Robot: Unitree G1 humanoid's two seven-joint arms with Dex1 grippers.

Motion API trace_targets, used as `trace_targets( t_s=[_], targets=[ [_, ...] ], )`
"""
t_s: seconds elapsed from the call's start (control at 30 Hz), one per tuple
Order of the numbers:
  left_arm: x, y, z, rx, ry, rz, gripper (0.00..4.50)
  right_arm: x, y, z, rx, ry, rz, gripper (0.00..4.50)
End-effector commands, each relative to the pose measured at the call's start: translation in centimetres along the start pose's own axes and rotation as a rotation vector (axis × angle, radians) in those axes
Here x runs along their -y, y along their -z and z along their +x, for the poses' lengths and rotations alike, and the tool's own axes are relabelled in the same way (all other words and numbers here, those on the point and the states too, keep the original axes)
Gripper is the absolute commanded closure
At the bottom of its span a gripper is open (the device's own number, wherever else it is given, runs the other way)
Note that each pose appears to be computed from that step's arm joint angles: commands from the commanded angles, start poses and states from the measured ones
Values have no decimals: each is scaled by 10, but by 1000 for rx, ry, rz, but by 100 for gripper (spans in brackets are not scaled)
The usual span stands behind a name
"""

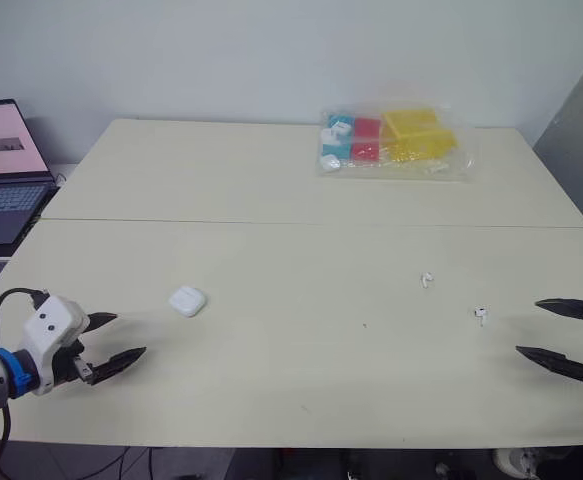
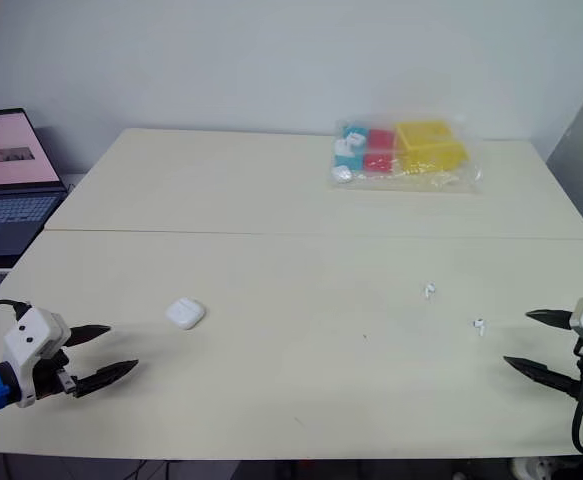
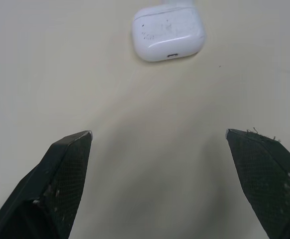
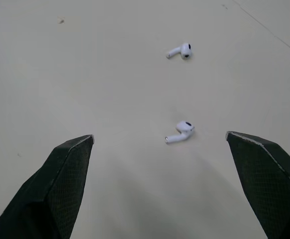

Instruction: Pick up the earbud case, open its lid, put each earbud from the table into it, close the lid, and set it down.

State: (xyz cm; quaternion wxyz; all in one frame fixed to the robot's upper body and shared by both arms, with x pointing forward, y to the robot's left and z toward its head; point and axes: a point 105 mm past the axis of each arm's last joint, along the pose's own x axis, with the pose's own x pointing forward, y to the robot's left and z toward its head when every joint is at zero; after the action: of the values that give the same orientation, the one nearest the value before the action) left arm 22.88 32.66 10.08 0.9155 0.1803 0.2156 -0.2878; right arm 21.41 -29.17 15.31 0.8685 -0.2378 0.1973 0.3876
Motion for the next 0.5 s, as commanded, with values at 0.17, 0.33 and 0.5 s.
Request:
trace_targets(
  t_s=[0.17, 0.33, 0.5],
  targets=[
    [10, -32, 15, 101, 14, 36, 0, -24, -66, 28, 107, -198, -128, 4],
    [11, -35, 30, 112, 20, 18, 0, -46, -108, 47, 218, -360, -174, 4],
    [8, -36, 53, 106, 20, 4, 0, -50, -123, 60, 243, -424, -229, 4]
  ],
)
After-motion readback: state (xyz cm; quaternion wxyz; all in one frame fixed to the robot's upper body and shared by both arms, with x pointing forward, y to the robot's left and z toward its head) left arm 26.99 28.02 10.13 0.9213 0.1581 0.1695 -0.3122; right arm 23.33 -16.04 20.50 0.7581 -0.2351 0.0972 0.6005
